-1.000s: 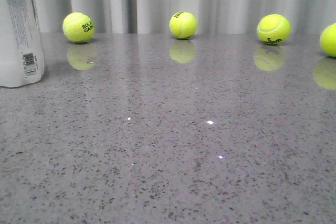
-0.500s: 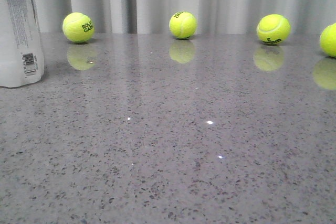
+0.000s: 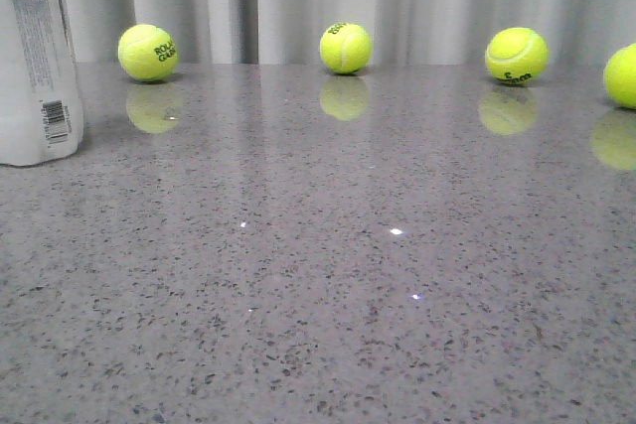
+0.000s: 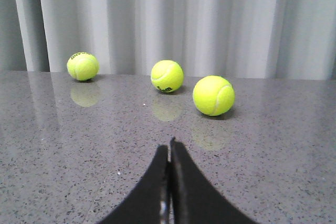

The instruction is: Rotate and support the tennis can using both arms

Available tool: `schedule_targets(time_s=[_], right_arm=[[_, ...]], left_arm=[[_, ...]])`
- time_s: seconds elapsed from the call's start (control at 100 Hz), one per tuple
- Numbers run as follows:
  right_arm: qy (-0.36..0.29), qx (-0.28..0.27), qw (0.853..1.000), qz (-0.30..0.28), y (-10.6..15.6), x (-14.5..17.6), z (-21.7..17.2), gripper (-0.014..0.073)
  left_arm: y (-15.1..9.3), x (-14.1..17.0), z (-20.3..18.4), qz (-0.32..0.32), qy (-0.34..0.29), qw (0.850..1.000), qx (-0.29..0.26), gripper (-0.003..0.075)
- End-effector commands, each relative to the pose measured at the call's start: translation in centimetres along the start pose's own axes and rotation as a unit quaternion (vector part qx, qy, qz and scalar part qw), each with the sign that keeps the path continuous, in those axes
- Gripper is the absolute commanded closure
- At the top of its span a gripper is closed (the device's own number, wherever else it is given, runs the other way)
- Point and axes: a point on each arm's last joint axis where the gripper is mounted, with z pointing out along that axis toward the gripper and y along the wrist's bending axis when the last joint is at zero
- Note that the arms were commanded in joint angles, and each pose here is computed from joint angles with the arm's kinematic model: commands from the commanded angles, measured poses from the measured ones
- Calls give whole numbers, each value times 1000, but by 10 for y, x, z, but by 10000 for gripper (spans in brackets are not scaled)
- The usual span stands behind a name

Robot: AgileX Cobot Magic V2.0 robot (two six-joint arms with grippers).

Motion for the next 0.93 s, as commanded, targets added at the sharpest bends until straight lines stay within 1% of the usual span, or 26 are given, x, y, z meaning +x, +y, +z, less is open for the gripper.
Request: schedule_targets(time_s=[0.0,0.92], right_arm=[[-63,0,998,-2,0,-10,-2,662],[-61,0,998,-3,0,-10,-2,662]], left_arm=[[-1,6,-2,-5,-36,999,0,741],[-1,6,-2,-5,-36,999,0,741]])
